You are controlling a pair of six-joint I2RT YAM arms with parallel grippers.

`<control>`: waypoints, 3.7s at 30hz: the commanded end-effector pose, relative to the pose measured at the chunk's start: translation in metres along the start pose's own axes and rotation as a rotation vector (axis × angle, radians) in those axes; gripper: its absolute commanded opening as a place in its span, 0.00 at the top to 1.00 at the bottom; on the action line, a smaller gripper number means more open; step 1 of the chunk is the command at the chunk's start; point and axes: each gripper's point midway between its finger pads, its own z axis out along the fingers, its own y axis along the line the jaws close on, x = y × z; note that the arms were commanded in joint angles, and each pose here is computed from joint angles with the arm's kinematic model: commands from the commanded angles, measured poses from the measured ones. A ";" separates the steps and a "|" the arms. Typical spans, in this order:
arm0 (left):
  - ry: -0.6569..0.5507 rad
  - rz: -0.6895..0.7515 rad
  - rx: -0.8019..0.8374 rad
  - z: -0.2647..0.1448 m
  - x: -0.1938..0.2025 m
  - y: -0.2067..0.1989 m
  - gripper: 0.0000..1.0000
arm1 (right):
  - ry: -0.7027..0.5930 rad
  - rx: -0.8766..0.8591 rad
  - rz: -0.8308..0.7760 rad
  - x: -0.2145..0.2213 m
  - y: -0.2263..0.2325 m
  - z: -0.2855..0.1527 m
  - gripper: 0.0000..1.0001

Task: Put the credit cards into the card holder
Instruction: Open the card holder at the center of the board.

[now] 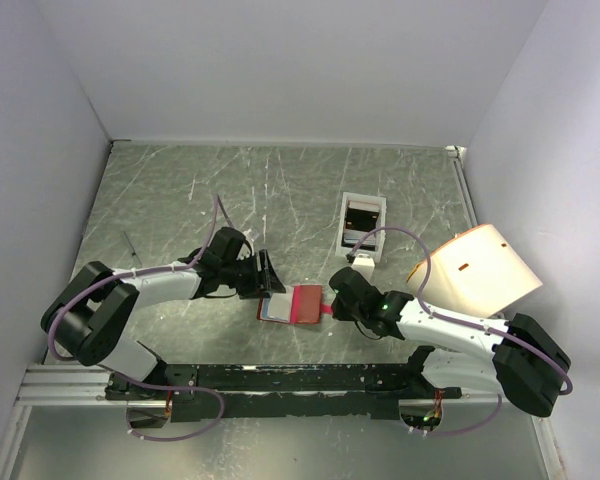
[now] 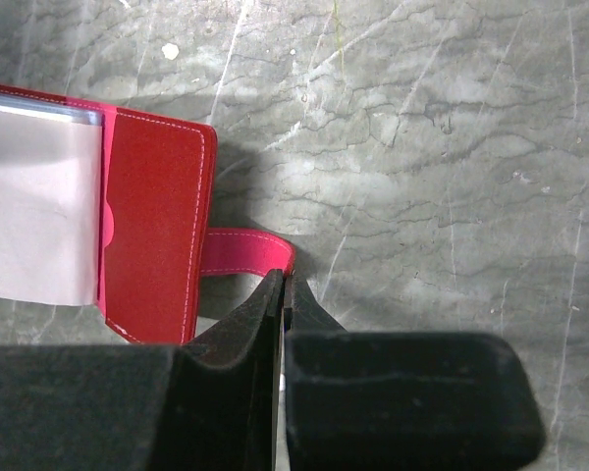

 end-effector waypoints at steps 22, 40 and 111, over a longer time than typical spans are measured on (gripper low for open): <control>-0.030 0.006 -0.022 -0.011 -0.002 -0.002 0.30 | -0.008 0.002 -0.006 -0.002 -0.002 0.001 1.00; 0.021 -0.022 0.081 0.000 0.009 -0.010 0.31 | -0.003 -0.007 -0.002 -0.001 -0.002 0.002 1.00; 0.066 0.064 0.336 0.047 -0.007 -0.096 0.28 | -0.051 -0.353 -0.170 -0.003 0.096 -0.009 0.63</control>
